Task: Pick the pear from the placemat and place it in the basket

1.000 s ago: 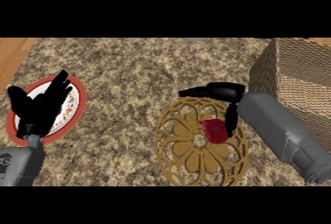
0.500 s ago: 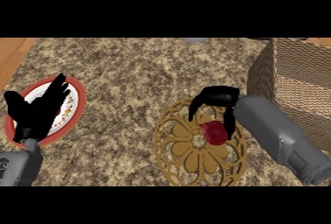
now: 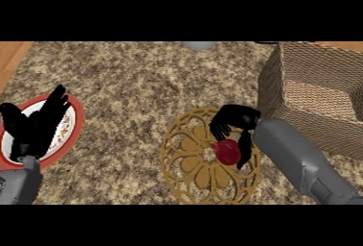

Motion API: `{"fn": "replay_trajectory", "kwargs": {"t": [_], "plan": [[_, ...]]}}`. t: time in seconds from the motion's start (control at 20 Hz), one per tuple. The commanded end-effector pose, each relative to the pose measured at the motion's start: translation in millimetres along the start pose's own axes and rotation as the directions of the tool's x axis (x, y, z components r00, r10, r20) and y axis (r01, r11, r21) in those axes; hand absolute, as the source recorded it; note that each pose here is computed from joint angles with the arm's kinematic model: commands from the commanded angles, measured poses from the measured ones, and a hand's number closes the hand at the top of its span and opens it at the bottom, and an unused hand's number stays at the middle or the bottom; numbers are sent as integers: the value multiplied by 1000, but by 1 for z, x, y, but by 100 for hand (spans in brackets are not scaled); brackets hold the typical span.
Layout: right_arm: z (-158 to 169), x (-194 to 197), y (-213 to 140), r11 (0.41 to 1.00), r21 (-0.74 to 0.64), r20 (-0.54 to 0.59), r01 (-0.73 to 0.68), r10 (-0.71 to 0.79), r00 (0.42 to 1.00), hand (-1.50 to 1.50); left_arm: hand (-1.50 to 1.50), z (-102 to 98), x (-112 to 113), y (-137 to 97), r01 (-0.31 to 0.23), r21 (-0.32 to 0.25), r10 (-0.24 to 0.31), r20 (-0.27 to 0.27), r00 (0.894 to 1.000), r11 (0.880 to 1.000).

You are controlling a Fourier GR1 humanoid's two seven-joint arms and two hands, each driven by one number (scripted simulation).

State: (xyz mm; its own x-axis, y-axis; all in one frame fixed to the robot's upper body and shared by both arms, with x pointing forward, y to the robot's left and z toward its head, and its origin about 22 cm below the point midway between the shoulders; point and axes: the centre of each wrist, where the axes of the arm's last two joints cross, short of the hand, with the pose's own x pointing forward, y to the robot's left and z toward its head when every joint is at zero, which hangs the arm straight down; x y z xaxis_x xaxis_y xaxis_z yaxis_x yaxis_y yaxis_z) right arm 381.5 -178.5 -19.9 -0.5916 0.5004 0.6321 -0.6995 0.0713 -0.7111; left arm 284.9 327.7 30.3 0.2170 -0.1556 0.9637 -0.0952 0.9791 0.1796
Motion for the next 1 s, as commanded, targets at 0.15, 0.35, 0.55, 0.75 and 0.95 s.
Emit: {"fn": "replay_trajectory", "kwargs": {"t": [0.15, 0.35, 0.55, 0.75, 0.95], "plan": [[2, -10, 77, 968, -245, -379, 58, -151, 913, 150, 0, 9, -13, 12, -14, 76, 17, -49, 999, 997], [-18, 15, 117, 955, -293, -400, 56, -175, 900, 150, 0, 10, -5, 30, -5, 103, 9, -37, 999, 995], [-43, 58, 142, 845, -503, -272, 182, -354, 895, 150, 0, 15, -15, 24, -9, 83, 13, -46, 999, 997], [-57, 106, 120, 694, -670, -39, 263, -387, 921, 150, 0, 15, -11, 28, 1, 86, 2, -35, 999, 996], [-51, 143, 110, 592, -779, 5, 208, -325, 946, 150, 0, 21, -18, 33, -13, 79, 17, -47, 999, 997]]}}
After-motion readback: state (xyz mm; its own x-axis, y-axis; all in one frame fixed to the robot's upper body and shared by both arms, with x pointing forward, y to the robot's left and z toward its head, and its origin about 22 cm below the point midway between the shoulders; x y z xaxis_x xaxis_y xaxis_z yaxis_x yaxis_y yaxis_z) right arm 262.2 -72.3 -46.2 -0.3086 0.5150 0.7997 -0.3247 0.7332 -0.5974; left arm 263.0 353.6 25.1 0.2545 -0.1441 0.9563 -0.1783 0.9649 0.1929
